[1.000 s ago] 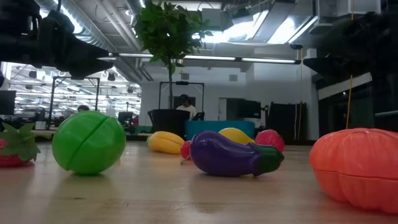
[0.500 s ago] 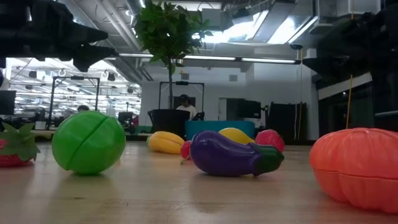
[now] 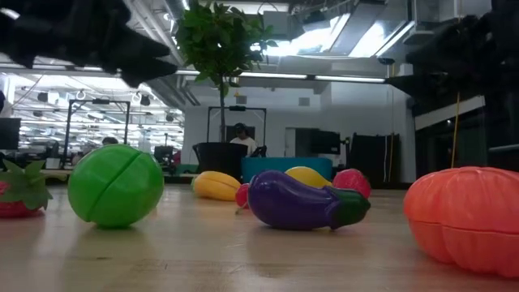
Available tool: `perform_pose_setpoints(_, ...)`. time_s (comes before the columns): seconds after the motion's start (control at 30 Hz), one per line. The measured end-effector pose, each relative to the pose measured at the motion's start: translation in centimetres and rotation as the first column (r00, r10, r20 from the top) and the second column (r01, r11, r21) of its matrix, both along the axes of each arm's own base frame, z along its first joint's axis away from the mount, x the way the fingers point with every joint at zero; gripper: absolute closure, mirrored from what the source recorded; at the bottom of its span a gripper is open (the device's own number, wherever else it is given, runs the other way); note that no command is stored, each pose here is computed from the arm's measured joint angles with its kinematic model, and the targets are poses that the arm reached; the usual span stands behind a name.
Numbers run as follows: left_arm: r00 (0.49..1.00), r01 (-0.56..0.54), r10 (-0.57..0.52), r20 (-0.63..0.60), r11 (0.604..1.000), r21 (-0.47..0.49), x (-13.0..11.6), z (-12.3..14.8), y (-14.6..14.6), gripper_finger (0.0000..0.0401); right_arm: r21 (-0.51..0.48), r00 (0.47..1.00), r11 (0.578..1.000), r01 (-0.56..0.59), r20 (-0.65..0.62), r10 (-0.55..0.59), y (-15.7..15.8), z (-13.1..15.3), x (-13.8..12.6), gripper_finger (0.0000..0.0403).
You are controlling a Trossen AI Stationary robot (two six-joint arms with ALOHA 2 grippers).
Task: Pick and placing Produce into tupperware
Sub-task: Put the red raspberry into the blue container
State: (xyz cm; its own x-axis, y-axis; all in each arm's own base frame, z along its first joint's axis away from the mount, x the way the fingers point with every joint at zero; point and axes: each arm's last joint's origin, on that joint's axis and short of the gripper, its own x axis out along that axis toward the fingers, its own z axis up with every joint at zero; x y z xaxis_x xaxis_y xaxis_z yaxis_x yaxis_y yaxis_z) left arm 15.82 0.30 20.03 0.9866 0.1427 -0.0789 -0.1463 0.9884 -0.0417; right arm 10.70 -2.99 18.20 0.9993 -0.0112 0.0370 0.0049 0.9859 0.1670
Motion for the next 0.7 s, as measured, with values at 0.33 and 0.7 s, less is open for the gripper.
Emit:
perform_pose_setpoints(0.33,0.989,0.038,-0.033,-0.147,0.999,0.03,3.6,0.6,-0.6,0.0136,-0.08,0.98,0.991,-0.103,-0.179,0.087,0.3,3.3,2.1,0.0106)
perform_pose_setpoints(0.7,0.977,0.051,-0.04,-0.207,0.998,0.047,4.1,0.4,-0.8,0.0136,-0.14,0.893,0.978,-0.157,-0.442,0.08,1.3,3.9,6.1,0.0106)
